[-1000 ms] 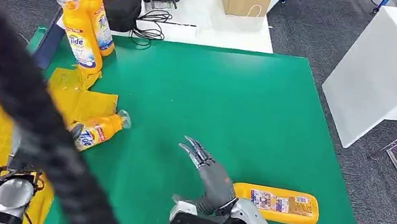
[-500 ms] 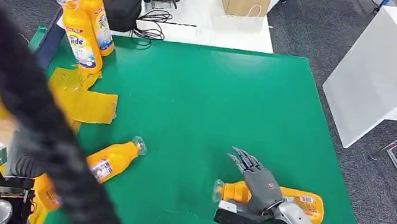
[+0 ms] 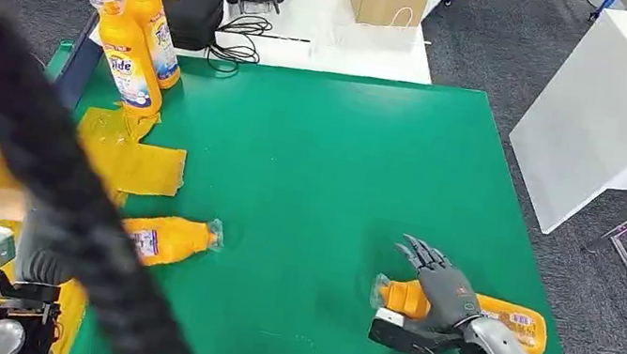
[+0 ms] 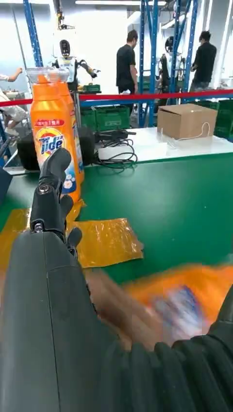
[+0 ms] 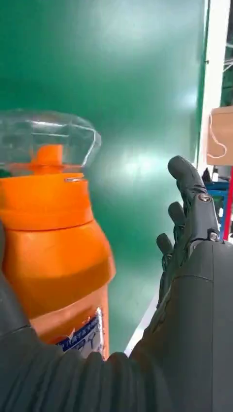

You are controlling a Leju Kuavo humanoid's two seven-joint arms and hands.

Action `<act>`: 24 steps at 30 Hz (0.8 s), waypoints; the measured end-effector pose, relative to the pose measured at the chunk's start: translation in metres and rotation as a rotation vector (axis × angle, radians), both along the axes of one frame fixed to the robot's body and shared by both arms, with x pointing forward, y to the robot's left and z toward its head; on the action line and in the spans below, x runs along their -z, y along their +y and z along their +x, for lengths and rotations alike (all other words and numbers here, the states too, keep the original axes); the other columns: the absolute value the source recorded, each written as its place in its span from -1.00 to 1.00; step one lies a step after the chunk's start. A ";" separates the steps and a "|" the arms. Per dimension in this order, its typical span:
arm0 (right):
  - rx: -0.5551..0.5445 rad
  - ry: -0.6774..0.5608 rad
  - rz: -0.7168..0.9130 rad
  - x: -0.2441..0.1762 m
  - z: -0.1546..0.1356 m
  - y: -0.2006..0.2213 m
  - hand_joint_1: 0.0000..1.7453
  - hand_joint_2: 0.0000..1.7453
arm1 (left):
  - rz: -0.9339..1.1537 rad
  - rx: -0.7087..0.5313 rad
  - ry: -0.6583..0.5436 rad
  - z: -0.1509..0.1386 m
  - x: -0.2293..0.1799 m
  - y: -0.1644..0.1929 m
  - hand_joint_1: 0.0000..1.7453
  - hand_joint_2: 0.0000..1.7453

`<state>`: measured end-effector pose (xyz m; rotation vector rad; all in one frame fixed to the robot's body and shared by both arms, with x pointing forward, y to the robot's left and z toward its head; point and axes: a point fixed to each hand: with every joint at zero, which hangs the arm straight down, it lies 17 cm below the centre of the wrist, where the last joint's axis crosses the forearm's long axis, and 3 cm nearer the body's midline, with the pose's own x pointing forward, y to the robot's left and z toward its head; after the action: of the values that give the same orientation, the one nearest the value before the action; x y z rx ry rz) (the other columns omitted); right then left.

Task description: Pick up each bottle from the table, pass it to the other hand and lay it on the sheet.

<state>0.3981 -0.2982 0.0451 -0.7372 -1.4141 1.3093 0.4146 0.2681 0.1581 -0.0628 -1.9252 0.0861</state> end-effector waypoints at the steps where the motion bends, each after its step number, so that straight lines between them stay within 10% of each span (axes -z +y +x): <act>1: -0.005 0.004 0.006 0.000 -0.001 -0.002 -1.00 1.00 | 0.000 0.000 0.001 0.000 0.001 0.000 -1.00 1.00; 24: -0.036 0.035 0.046 -0.008 -0.013 -0.015 -1.00 1.00 | -0.002 -0.010 0.019 -0.006 0.009 0.001 -1.00 1.00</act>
<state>0.3853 -0.3130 0.0534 -0.6580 -1.4303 1.3066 0.4091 0.2695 0.1495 -0.0535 -1.9065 0.0955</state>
